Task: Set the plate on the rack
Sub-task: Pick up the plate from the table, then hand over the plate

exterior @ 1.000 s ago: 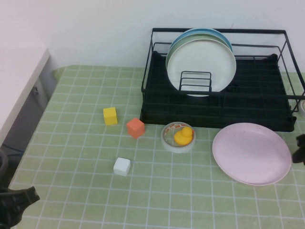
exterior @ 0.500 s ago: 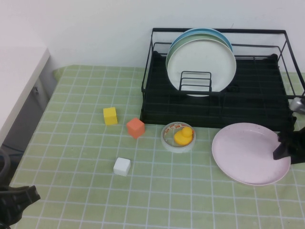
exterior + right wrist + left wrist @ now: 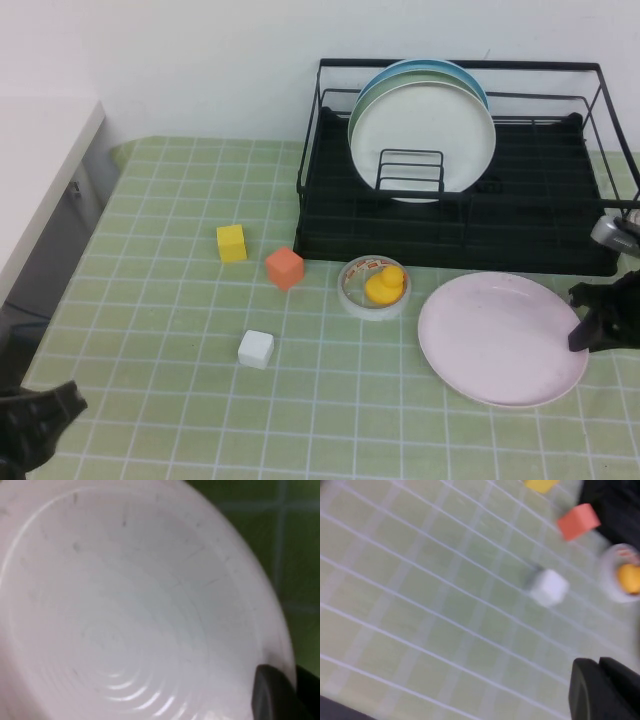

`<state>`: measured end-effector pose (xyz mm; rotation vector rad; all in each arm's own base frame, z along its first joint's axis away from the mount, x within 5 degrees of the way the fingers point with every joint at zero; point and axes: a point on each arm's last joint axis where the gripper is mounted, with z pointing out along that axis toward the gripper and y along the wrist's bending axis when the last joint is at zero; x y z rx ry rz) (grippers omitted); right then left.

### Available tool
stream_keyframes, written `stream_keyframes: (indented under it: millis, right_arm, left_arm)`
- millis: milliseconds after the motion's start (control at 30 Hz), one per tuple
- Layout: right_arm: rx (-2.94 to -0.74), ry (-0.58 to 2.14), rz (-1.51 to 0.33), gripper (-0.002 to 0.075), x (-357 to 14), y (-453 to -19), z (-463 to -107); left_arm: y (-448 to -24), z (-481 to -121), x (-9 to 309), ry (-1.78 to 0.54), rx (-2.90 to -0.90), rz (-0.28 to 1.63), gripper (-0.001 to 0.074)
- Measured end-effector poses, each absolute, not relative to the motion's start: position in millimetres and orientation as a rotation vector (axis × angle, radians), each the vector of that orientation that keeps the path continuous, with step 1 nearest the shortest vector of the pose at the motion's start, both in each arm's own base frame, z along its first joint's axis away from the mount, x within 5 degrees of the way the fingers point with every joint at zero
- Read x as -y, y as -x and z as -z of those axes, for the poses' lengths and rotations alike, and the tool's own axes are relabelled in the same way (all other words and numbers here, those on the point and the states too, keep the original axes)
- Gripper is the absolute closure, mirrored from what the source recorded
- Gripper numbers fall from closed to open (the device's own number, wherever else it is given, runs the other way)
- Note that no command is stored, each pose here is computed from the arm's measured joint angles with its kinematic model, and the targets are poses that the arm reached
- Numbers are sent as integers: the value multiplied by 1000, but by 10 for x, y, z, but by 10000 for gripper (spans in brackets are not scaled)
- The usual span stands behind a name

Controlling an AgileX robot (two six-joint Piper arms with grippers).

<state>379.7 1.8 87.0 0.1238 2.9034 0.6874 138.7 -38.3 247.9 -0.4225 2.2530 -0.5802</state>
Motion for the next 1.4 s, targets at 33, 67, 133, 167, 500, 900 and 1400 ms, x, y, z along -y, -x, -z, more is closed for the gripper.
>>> stream_keyframes:
  millis: [33,67,133,167,500,900,1400]
  right_arm:
    - [-2906,-113,-705,709,-28,-3785,-913]
    - [-2907,-95,-728,711,-42,-3770,-972]
    - [-2896,-37,-759,713,-83,-3742,-1136]
    - [-2879,9,-770,713,-110,-3725,-1256]
    - [-2616,522,-780,713,-918,-3002,-2472]
    - [-2402,815,-883,714,-1635,-2390,-2904]
    - [-2145,889,-1062,710,-1868,-2337,-3066]
  left_arm:
    - [-1383,-2484,402,465,-2251,629,736]
    - [-1380,-2489,419,497,-2247,671,736]
    - [-1375,-2506,461,545,-2237,761,736]
    - [-1371,-2520,490,555,-2230,816,736]
    - [-1318,-2729,737,385,-2105,1237,418]
    - [-1244,-2805,834,90,-2050,1302,190]
    - [-1179,-2815,881,-167,-2016,1266,585]
